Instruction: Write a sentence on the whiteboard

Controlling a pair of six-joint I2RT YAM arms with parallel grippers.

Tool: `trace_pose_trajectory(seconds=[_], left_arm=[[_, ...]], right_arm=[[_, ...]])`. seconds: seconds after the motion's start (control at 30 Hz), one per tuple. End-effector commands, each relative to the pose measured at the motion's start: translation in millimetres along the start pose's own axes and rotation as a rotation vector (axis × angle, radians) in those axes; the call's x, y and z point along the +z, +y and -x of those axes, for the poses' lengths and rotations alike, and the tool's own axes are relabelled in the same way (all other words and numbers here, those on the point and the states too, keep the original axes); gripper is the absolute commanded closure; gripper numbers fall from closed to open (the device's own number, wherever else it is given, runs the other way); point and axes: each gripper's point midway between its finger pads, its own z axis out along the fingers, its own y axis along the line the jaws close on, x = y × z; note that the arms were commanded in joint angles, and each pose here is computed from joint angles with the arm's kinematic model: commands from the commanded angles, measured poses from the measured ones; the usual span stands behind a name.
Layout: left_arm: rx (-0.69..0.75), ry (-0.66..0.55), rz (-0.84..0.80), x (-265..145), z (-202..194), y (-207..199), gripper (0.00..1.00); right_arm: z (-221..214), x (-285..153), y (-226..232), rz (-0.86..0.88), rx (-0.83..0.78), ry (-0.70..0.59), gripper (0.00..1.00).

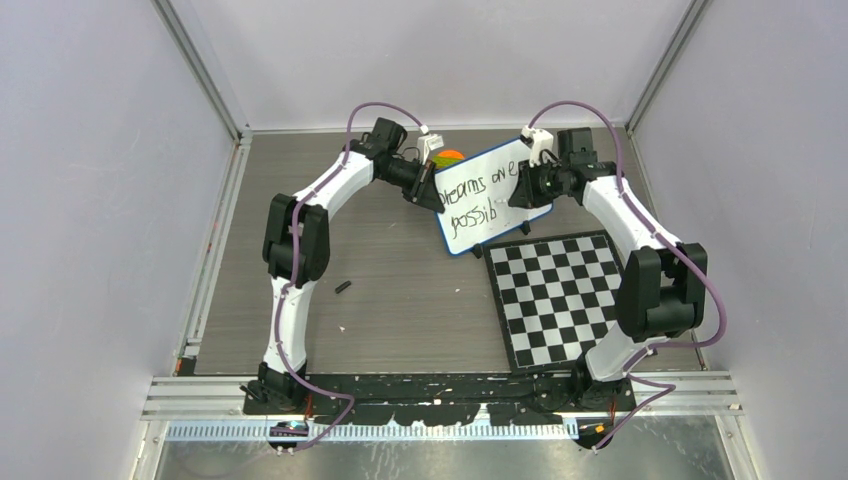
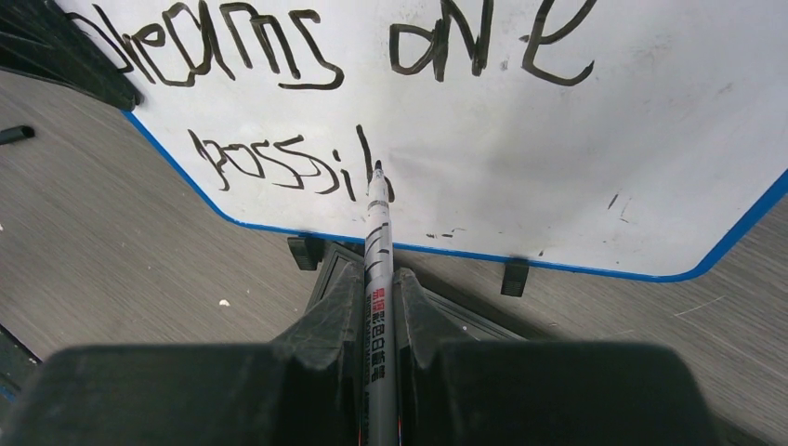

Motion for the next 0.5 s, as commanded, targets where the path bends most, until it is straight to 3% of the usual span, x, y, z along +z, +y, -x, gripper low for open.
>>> trace_pose_trajectory(seconds=[0.0, 0.47], left_arm=[[0.012, 0.022, -0.01, 8, -3, -4, 1.0], [0.014, 0.026, -0.003, 9, -5, -1, 1.0]], right_arm=[[35, -10, -2, -0.031, -0.037, -0.097, 1.0], [17, 5, -16, -0.066, -0.03, -0.04, 1.0]])
